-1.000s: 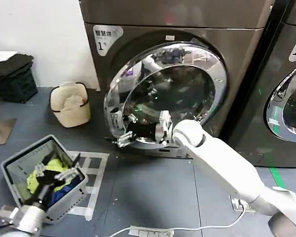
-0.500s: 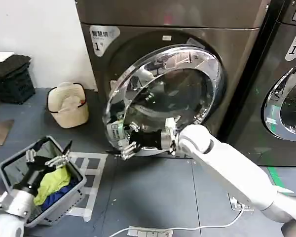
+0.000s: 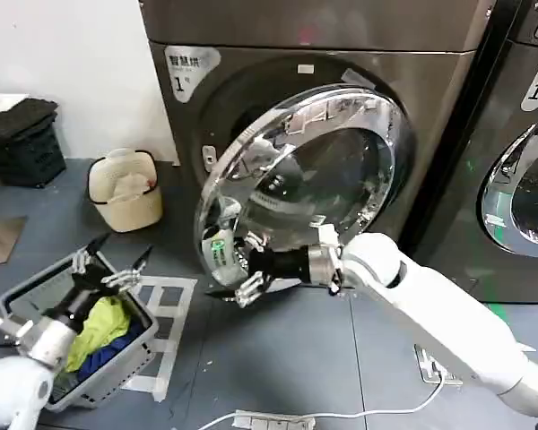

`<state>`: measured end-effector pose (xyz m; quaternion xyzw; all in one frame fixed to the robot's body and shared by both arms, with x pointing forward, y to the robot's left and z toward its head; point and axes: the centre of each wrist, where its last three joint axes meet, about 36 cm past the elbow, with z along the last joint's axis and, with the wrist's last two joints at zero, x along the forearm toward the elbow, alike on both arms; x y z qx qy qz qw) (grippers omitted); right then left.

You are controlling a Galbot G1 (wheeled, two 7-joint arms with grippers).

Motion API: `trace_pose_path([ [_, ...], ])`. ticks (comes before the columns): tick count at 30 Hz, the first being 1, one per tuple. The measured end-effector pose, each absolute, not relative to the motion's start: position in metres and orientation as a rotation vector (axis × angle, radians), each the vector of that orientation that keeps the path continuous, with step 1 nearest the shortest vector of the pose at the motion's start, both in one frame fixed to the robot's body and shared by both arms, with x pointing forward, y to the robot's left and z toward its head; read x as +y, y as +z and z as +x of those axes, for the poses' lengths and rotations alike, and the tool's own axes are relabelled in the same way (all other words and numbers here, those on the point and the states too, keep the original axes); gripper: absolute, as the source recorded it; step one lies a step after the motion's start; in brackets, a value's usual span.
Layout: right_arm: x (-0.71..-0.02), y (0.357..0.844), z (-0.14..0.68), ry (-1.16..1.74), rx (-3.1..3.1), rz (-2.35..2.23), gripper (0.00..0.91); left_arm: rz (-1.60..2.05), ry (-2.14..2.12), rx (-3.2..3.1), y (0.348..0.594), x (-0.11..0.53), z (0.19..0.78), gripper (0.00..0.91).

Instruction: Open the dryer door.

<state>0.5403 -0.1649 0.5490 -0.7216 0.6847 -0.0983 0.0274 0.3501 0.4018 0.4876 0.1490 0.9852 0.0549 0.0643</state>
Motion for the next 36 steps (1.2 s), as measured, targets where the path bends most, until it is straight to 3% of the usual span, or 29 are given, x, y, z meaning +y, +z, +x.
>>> trace_pose_path([
  [36,-0.267,0.561,0.518,-0.409,1.927,-2.323,0.907,0.946,0.307,2.841,0.501,0.372,0.442,0.907],
])
